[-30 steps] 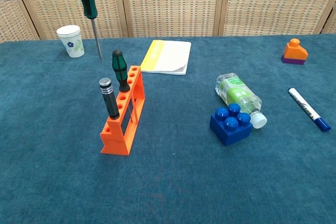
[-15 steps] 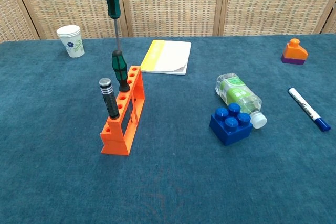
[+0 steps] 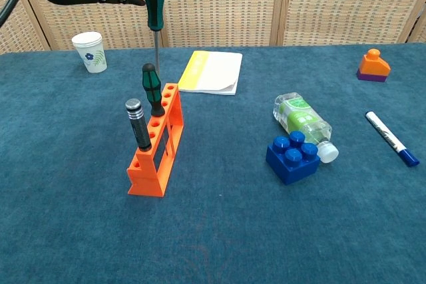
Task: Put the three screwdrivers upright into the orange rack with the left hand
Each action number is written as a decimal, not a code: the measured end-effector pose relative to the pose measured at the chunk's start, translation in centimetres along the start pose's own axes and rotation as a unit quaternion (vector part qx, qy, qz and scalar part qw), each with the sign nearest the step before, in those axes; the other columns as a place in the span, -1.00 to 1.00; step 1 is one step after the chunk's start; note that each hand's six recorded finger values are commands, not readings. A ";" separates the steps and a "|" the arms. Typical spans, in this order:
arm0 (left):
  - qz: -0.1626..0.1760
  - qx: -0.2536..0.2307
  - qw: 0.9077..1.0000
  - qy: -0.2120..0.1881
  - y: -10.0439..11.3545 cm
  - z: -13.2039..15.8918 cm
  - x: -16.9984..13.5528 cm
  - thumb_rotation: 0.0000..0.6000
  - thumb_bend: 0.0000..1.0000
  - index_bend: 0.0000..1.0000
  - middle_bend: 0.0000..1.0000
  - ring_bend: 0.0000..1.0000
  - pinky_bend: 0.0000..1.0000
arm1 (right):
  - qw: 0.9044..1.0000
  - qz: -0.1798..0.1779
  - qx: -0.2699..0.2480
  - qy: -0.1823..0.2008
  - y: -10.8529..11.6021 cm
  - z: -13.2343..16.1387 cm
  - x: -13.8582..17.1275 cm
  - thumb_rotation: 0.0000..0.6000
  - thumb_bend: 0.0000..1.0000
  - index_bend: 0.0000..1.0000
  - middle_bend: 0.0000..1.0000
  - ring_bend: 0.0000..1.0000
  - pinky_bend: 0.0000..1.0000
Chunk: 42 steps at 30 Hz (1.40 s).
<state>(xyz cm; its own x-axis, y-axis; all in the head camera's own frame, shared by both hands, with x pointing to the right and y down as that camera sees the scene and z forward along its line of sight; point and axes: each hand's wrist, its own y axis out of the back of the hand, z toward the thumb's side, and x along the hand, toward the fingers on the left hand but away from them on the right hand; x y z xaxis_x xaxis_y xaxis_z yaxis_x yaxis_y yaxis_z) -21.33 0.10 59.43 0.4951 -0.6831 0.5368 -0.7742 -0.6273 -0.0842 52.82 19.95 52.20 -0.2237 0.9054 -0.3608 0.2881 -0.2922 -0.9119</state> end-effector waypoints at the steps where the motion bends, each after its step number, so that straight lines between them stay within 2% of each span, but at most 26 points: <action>1: -0.001 0.000 1.000 -0.001 -0.1 0.1 0.1 1.00 0.10 0.46 -1.00 -1.00 -1.00 | 1.000 0.000 0.000 0.000 0.0 0.0 0.0 1.00 -1.00 -1.00 -1.00 -1.00 -1.00; 18: -0.008 0.013 1.000 0.006 -0.5 -0.2 0.4 1.00 0.14 0.46 -1.00 -1.00 -1.00 | 1.000 -0.001 -0.001 -0.005 0.2 -0.3 0.0 1.00 -1.00 -1.00 -1.00 -1.00 -1.00; 42: -0.007 0.007 1.000 0.013 -1.0 -0.8 1.5 1.00 0.14 0.46 -1.00 -1.00 -1.00 | 1.000 -0.003 -0.003 -0.008 0.4 -0.5 0.0 1.00 -1.00 -1.00 -1.00 -1.00 -1.00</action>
<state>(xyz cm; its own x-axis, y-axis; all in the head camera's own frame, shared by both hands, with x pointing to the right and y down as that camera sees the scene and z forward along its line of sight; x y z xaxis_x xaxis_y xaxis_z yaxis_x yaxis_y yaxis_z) -20.11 0.03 60.97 0.4950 -0.6642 0.5602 -0.7618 -0.6418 -0.0878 53.43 20.02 51.97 -0.2406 0.9020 -0.3585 0.2922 -0.2849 -0.9129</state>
